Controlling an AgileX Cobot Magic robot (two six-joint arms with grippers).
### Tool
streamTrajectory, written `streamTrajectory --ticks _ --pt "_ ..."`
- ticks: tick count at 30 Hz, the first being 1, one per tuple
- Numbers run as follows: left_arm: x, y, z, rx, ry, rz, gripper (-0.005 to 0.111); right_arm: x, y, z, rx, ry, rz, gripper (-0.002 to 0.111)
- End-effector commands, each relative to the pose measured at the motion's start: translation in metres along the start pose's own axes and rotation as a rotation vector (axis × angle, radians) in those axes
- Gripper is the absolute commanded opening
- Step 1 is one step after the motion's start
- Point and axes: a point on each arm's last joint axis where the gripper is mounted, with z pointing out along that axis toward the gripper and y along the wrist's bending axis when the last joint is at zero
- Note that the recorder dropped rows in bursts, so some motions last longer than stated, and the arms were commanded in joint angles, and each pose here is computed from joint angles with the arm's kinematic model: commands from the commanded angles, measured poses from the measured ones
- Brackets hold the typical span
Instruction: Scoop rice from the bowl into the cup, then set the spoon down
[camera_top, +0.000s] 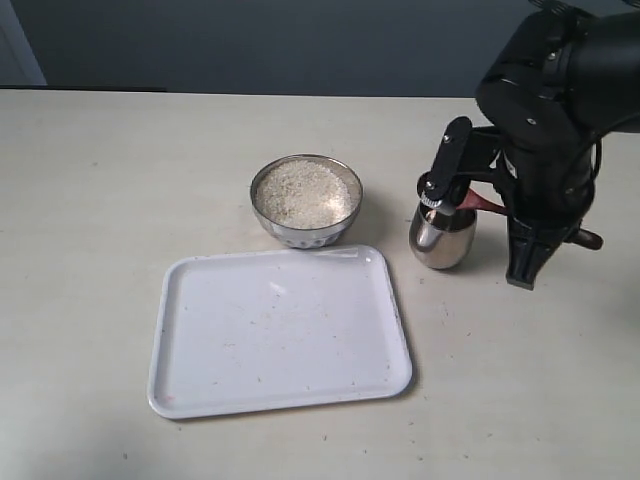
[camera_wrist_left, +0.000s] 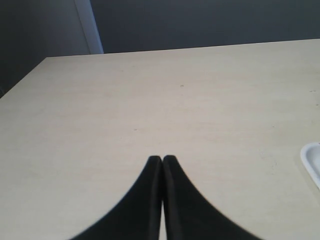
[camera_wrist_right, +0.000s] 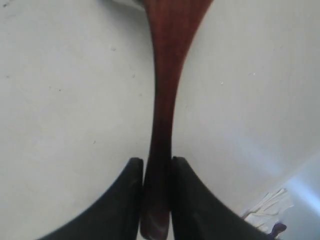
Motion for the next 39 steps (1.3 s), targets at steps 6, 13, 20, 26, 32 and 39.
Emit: streamTrajectory --ticks 6,13,20,26,32,39 --pt "-0.003 0.0 -0.001 0.001 -0.015 -0.003 0.001 0.015 -0.005 0.016 0.034 -0.032 0.031 -0.001" --pt "-0.003 0.0 -0.001 0.001 -0.015 -0.003 0.001 0.009 -0.009 0.017 0.087 -0.107 0.061 -0.001" --pt "-0.004 0.0 -0.001 0.001 -0.017 -0.003 0.001 0.008 -0.005 0.026 0.109 -0.102 0.014 -0.001" --pt "-0.004 0.0 -0.001 0.001 -0.017 -0.003 0.001 0.005 -0.001 0.039 0.109 -0.068 0.036 -0.001" --pt "-0.004 0.0 -0.001 0.001 -0.017 -0.003 0.001 0.004 -0.005 0.042 0.155 -0.06 0.063 -0.001" --pt "-0.004 0.0 -0.001 0.001 -0.017 -0.003 0.001 0.011 0.0 0.051 0.212 -0.026 0.051 -0.001"
